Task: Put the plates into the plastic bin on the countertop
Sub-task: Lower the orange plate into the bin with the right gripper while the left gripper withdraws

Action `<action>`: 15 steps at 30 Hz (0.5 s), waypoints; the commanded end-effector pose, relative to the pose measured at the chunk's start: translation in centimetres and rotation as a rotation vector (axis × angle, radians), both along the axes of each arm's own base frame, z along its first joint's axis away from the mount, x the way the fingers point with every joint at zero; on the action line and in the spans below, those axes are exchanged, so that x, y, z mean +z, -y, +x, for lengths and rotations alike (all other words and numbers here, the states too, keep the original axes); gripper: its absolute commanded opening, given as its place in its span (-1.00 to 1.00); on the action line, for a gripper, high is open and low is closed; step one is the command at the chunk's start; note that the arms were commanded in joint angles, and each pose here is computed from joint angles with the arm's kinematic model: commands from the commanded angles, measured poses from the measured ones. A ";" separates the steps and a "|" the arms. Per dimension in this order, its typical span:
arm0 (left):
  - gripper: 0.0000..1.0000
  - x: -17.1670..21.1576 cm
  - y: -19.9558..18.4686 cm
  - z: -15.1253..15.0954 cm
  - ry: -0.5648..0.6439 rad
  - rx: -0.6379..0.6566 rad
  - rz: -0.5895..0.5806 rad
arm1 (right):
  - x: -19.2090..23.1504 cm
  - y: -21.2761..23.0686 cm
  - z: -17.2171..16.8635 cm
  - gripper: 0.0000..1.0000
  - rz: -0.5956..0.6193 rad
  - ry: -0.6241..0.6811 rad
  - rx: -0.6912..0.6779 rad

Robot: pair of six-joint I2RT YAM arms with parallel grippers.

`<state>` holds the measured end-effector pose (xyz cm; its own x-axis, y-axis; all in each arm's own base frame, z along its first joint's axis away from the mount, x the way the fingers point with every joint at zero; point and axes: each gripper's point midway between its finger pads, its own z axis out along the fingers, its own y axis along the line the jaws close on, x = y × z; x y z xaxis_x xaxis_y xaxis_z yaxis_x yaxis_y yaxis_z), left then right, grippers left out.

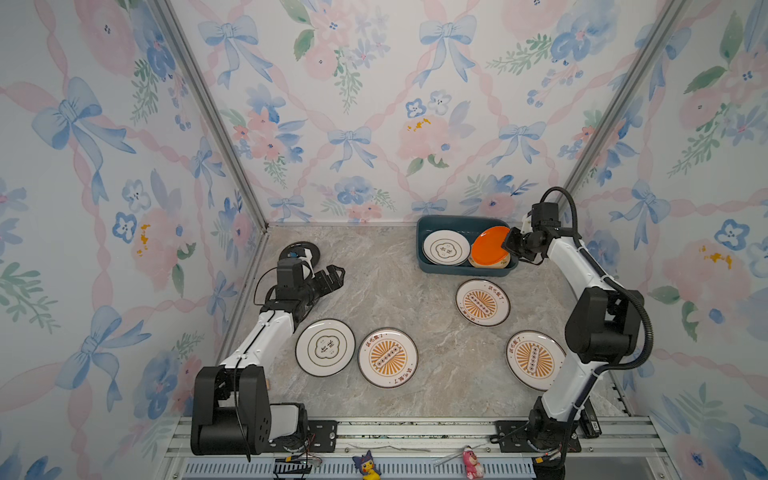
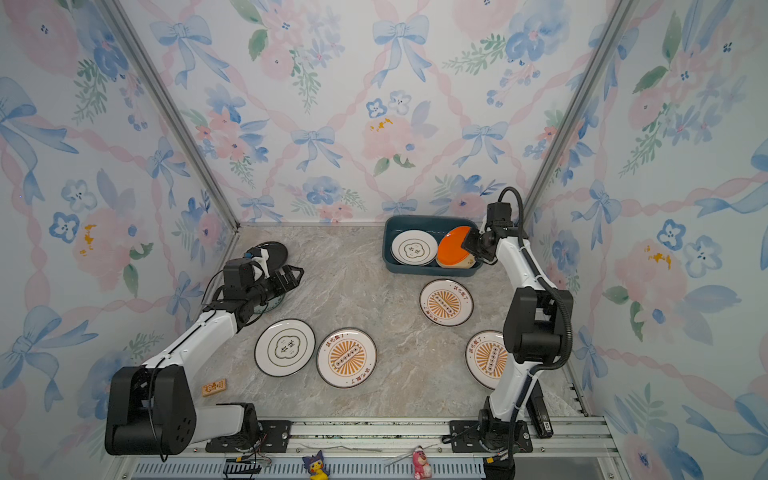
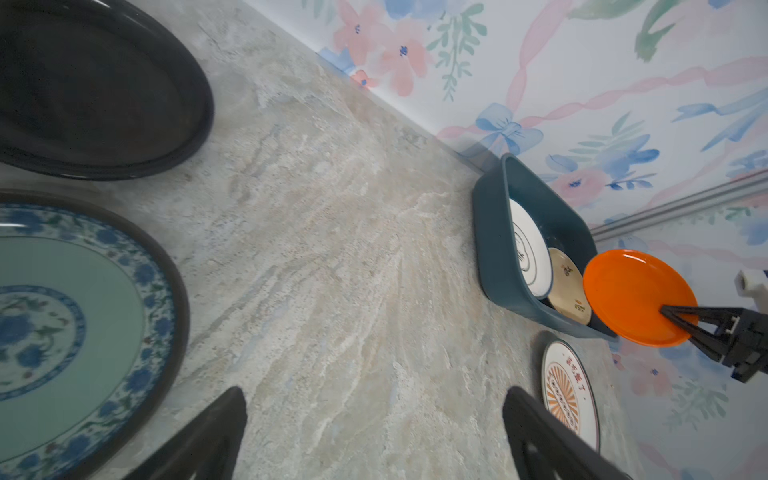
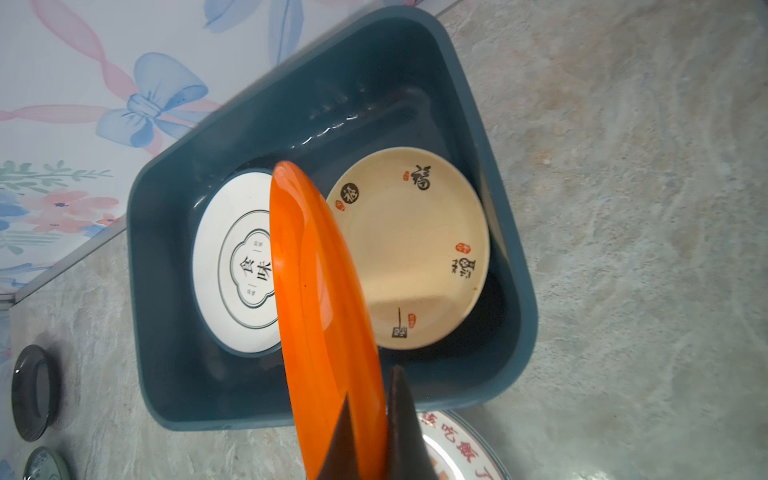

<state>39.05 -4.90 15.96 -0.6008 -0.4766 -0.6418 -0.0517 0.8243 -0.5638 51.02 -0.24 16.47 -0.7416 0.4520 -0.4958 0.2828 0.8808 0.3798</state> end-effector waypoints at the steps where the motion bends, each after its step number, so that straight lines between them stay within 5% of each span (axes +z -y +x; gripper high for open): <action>1: 0.96 -2.3 -3.1 -1.0 -0.052 0.109 0.072 | -0.3 1.7 0.6 -1.00 -0.017 -0.016 -0.028; 15: 0.96 -6.2 -7.4 -1.1 -0.091 0.244 0.037 | -4.9 4.0 1.7 -0.94 0.049 -0.076 -0.086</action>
<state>37.72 1.74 10.06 -0.5520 -0.5721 -0.6067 -0.2885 0.8136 -0.5047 52.36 -4.10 11.81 -0.7306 0.5278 -0.4332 0.3796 0.8413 0.3848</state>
